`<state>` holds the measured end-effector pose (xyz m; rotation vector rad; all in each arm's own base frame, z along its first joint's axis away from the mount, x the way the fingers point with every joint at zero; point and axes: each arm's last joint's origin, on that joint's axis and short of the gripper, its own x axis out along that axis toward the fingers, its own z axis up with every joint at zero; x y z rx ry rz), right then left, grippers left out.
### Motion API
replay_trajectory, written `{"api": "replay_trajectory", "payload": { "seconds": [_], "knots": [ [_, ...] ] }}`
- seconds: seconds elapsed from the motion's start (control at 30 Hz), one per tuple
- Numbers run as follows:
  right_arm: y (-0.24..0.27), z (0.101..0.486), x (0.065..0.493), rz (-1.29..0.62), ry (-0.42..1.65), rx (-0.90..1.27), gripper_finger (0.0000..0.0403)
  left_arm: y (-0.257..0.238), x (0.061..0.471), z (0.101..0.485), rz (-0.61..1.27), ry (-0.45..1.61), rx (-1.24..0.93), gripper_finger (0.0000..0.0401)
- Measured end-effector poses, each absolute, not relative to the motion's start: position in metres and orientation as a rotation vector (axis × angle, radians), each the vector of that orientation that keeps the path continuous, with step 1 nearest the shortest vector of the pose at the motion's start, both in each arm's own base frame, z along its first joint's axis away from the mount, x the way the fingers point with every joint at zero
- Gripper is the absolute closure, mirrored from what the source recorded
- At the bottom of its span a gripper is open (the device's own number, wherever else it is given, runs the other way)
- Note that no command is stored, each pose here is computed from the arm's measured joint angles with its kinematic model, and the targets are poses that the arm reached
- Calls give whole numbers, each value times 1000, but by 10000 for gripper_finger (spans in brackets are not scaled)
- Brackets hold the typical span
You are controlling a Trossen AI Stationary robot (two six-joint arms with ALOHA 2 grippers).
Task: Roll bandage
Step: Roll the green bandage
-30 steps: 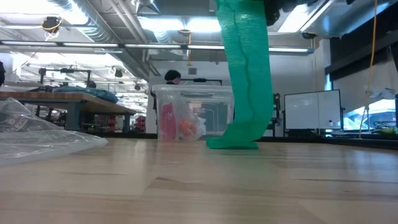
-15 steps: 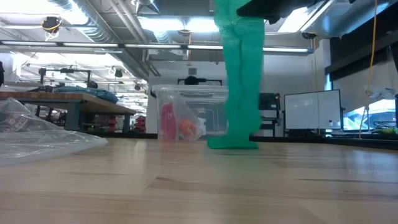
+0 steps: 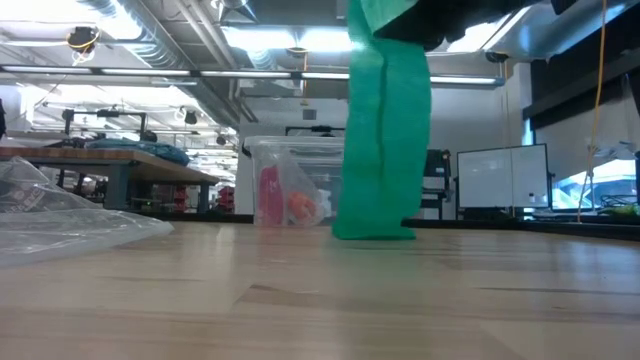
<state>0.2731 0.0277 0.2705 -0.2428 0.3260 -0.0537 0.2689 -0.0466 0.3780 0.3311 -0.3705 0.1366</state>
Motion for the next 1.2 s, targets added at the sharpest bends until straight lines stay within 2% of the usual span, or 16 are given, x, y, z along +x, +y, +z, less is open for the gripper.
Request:
{"api": "replay_trajectory", "payload": {
  "seconds": [0.23, 0.4, 0.53, 0.63, 0.8, 0.93, 1.07, 1.2],
  "knots": [
    [28, 271, 274, -82, 315, -231, 397, -48, 259, 381, 131, -322, 343, 391],
    [28, 274, 275, -71, 278, -140, 382, -44, 267, 364, 118, -159, 379, 391],
    [28, 277, 276, -76, 248, -100, 367, -41, 267, 363, 133, -142, 368, 391],
    [28, 278, 276, -81, 238, -65, 342, -41, 268, 363, 134, -139, 361, 391],
    [29, 290, 278, -79, 220, -59, 271, -41, 268, 362, 133, -140, 356, 391],
    [29, 302, 274, -52, 372, -87, 221, -44, 267, 363, 122, -143, 338, 391],
    [28, 306, 266, -57, 493, -107, 195, -45, 267, 363, 119, -146, 337, 391],
    [28, 290, 267, -45, 480, -103, 190, -45, 267, 363, 119, -148, 337, 391]
  ]
}}
